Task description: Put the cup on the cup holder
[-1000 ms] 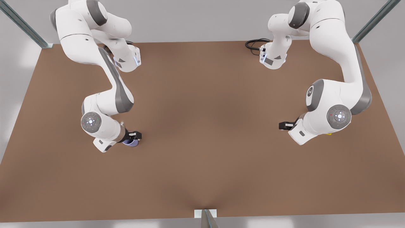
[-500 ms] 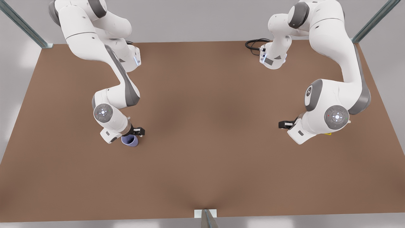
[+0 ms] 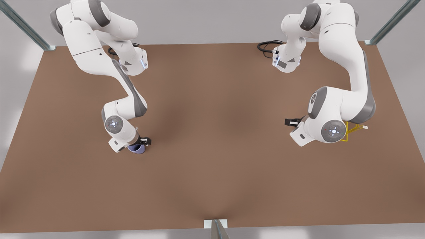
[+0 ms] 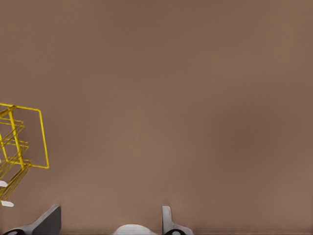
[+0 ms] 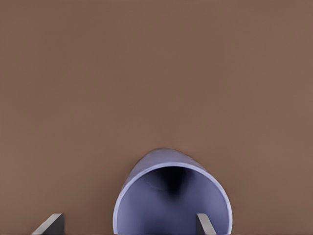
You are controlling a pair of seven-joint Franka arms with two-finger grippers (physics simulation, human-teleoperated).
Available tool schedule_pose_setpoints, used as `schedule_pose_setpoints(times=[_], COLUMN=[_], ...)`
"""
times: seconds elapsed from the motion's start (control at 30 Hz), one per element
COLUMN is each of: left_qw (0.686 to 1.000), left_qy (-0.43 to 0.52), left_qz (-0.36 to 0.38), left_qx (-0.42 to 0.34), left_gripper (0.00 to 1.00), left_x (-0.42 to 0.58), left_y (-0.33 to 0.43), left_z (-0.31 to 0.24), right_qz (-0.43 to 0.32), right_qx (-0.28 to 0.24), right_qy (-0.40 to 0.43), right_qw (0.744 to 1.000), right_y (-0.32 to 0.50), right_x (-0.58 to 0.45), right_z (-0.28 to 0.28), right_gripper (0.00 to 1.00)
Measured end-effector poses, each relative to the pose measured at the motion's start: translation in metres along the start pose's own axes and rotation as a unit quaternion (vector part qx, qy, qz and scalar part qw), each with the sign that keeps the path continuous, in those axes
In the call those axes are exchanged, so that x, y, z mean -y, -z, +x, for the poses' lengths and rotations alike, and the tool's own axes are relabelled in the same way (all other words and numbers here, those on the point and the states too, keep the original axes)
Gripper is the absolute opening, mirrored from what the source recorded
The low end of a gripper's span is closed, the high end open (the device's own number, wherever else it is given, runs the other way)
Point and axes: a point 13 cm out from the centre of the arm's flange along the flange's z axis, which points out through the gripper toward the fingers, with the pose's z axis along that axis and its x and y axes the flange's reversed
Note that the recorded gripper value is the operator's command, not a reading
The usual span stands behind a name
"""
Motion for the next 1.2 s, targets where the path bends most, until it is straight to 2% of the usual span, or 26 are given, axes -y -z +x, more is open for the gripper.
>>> schedule_pose_setpoints(times=[0.2,0.23,0.27,0.3,0.33,0.53,0.73,0.8,0.9,1.1,1.2], left_qw=[1.000,1.000,1.000,0.999,0.999,0.998,0.997,0.997,0.996,0.996,0.996], left_qy=[0.003,0.005,0.007,0.009,0.011,0.012,0.020,0.021,0.025,0.036,0.039], left_qz=[0.004,0.006,0.008,0.011,0.013,0.019,0.020,0.021,0.024,0.027,0.019], left_qx=[0.013,0.021,0.028,0.034,0.040,0.065,0.074,0.075,0.079,0.080,0.082], left_gripper=[1.00,1.00,1.00,1.00,1.00,1.00,1.00,1.00,1.00,1.00,1.00], left_x=[0.003,0.003,0.001,-0.001,-0.002,0.001,-0.005,-0.005,-0.008,-0.020,-0.025], left_y=[0.005,0.008,0.011,0.012,0.013,0.019,0.014,0.011,0.006,-0.007,-0.016], left_z=[-0.006,-0.009,-0.011,-0.015,-0.017,-0.028,-0.041,-0.046,-0.055,-0.072,-0.082], right_qz=[0.003,0.004,0.004,0.005,0.005,0.003,0.002,-0.006,-0.062,-0.202,-0.283], right_qx=[-0.001,-0.004,-0.006,-0.006,-0.006,0.002,0.027,0.041,0.055,-0.021,-0.072], right_qy=[0.003,0.004,0.004,0.004,0.003,-0.001,-0.001,-0.005,-0.006,-0.002,-0.002], right_qw=[1.000,1.000,1.000,1.000,1.000,1.000,1.000,0.999,0.997,0.979,0.956], right_y=[-0.016,-0.021,-0.024,-0.025,-0.026,-0.018,0.026,0.053,0.106,0.121,0.114], right_x=[-0.001,0.000,0.000,0.000,0.002,0.005,0.004,-0.004,-0.075,-0.246,-0.328], right_z=[0.006,0.008,0.009,0.009,0.009,0.007,0.006,-0.011,-0.048,-0.029,-0.006], right_gripper=[1.00,0.97,0.53,0.25,0.21,0.21,0.21,0.21,0.21,0.21,0.21])
